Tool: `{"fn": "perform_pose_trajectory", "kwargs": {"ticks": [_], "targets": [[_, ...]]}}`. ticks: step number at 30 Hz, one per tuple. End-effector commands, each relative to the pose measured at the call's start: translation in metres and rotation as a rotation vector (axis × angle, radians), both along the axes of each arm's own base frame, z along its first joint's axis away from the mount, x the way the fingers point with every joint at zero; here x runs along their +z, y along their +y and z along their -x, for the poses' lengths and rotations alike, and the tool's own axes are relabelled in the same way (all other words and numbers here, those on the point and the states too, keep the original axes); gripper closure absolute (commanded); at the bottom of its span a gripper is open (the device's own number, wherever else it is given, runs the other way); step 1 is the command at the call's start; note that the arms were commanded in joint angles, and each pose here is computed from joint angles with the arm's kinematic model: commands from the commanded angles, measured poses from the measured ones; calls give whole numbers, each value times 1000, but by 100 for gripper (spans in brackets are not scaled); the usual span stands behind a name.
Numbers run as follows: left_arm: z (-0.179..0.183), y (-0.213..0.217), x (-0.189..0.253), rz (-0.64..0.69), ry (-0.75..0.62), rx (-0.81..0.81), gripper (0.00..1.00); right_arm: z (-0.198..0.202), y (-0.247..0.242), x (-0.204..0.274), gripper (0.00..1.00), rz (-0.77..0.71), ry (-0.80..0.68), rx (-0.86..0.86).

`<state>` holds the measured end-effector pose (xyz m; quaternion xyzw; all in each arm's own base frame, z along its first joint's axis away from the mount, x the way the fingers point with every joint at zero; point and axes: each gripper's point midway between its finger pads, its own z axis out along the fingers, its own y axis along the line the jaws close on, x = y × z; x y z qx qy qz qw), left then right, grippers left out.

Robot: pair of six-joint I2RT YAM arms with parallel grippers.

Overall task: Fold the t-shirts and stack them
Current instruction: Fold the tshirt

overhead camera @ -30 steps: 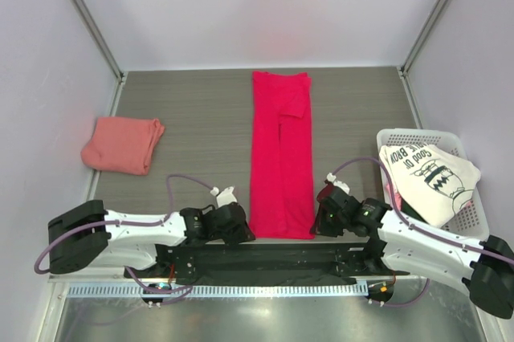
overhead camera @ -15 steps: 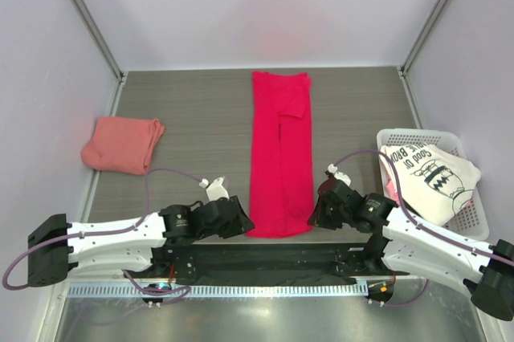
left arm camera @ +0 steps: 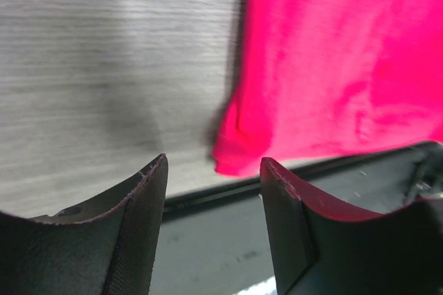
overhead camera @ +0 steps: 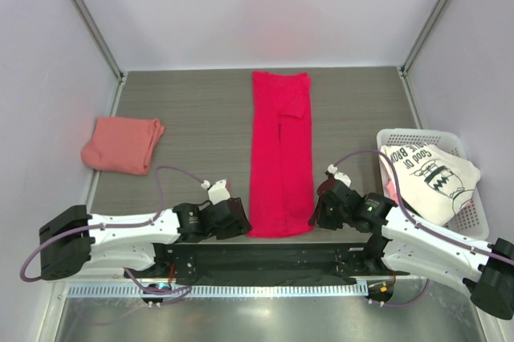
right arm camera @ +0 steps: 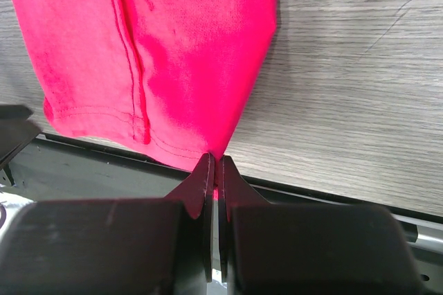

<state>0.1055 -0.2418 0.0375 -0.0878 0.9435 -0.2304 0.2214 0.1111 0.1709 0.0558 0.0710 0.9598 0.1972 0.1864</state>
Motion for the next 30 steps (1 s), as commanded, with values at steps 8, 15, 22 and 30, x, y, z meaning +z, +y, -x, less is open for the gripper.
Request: {"fn": "perform_pose_trajectory", "kwargs": {"ticks": [8, 15, 22, 30], "targets": [[-19, -31, -3, 35, -35, -37, 47, -1, 0, -2, 99, 6, -12, 8], [-5, -42, -13, 57, 35, -89, 67, -1, 0, -4, 99, 9, -11, 13], [4, -39, -13, 68, 46, -93, 87, -1, 1, -1, 99, -3, -19, 14], [8, -30, -4, 111, 38, -83, 82, -4, 2, 4, 99, -16, -36, 7]]}}
